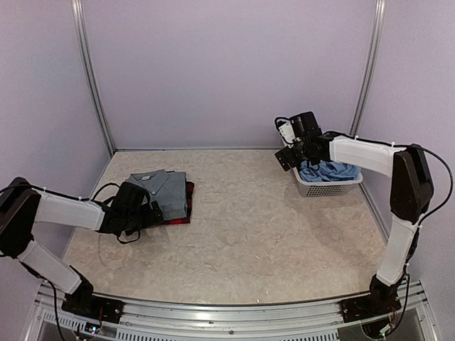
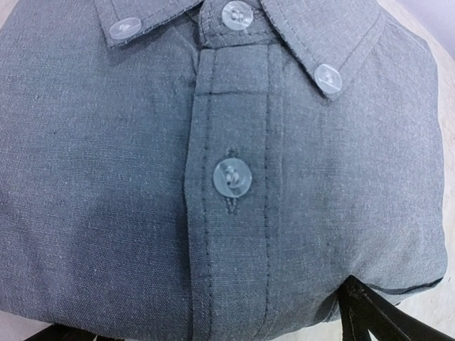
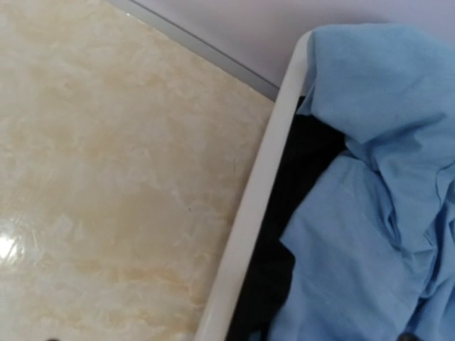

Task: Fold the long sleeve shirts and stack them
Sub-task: Move the square-folded shirt to the corner of the board.

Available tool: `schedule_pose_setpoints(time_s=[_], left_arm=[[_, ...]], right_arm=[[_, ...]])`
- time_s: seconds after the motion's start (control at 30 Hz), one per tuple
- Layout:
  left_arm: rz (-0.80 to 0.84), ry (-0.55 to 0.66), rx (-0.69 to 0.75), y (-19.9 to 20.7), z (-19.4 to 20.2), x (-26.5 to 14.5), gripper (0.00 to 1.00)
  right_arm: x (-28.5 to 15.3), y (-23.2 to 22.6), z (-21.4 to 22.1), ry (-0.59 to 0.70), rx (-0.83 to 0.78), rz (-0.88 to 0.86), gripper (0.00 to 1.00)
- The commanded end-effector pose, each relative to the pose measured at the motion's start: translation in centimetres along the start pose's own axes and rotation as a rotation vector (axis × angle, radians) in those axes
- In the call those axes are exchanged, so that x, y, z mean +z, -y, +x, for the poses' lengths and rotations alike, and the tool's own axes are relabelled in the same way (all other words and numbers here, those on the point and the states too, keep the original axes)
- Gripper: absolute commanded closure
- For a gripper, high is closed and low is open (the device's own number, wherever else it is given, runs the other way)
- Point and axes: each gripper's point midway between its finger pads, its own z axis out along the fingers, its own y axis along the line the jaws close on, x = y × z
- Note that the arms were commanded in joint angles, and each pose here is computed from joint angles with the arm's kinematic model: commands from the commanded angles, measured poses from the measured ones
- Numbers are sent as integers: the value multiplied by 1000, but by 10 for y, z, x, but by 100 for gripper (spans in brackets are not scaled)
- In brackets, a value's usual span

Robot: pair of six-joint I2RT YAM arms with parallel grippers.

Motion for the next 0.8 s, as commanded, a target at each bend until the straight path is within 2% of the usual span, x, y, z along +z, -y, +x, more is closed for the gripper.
schedule_pose_setpoints(time_s=[0.0, 0.1, 0.23, 0.43, 0.6, 0.77], left_arm=[[32, 62, 66, 28, -37, 21, 1], [28, 59, 67, 31, -37, 22, 1], [43, 101, 75, 41, -35, -3, 1], [140, 167, 152, 95, -35, -43, 1], [69, 189, 283, 122, -47, -31, 1], [-20, 165, 429, 149, -45, 7, 1]], right_arm=[[-26, 3, -14, 57, 36, -13, 0], [-33, -2, -9, 57, 50, -40, 0], [-45, -10, -5, 77, 81, -86, 0], [-56, -18, -5, 97, 112, -138, 1], [-60, -28, -8, 109, 128, -187, 1], [-60, -32, -5, 98, 125, -198, 0]])
